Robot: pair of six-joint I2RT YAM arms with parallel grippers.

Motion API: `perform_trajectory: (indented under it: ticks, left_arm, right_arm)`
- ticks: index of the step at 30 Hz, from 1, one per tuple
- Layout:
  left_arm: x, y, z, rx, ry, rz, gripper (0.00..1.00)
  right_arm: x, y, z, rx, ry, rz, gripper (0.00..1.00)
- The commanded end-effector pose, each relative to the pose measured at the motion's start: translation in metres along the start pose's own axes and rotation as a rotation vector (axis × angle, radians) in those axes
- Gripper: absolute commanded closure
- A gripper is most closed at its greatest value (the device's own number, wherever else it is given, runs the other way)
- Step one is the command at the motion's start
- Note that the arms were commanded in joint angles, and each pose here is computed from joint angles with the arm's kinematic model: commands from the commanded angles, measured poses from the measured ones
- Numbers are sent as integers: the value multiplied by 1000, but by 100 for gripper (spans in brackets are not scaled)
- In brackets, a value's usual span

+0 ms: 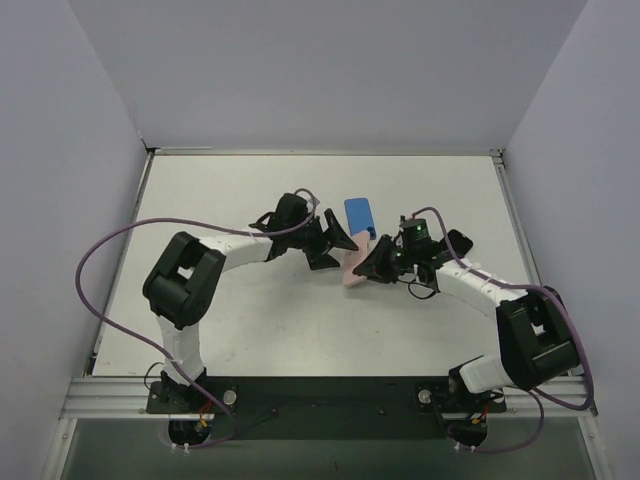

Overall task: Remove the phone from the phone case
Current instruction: Adjust the phone.

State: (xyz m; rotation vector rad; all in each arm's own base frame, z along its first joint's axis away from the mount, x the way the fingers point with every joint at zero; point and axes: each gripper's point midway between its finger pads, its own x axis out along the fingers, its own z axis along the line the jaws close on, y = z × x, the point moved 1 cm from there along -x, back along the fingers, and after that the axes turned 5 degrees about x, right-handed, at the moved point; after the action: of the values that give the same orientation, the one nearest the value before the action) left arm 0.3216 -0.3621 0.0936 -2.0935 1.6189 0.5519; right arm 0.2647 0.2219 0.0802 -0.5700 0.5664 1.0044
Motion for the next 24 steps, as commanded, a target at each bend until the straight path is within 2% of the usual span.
perform_trajectory:
  ticks: [1, 3, 4, 6, 9, 10, 11, 13, 14, 16, 17, 24]
  left_arm:
    - [-53, -14, -74, 153, 261, -63, 8]
    - [-68, -21, -83, 179, 321, -102, 7]
    - [-72, -17, -76, 165, 334, -101, 6]
    - [-94, -28, -92, 183, 430, -165, 6]
    - [-105, -27, -94, 186, 498, -166, 5]
    - [-108, -25, -96, 165, 520, -151, 5]
    - [-107, -22, -91, 151, 527, -142, 5]
    - [-113, -22, -93, 166, 564, -149, 5]
    - [-114, -22, -92, 153, 568, -145, 5]
    - [-119, -22, -91, 140, 594, -153, 6]
    - [-120, -22, -92, 139, 604, -151, 6]
    - [-125, -23, -102, 146, 660, -139, 17]
  right_arm:
    - [-22, -28, 43, -3, -230, -49, 100]
    - [-31, -29, 57, -7, -320, -33, 100]
    - [-35, -30, 62, -10, -350, -33, 100]
    - [-46, -30, 80, -21, -448, -15, 100]
    - [-64, -33, 107, -61, -616, -6, 100]
    - [-68, -31, 112, -5, -655, 22, 100]
    - [-78, -35, 127, -51, -746, -3, 100]
    - [-78, -33, 130, 38, -805, 54, 100]
    - [-90, -35, 143, -15, -902, 28, 100]
    - [-88, -37, 144, 93, -952, 87, 100]
    - [-92, -36, 148, 66, -1002, 87, 100]
    - [-76, -16, 148, 26, -984, 167, 100]
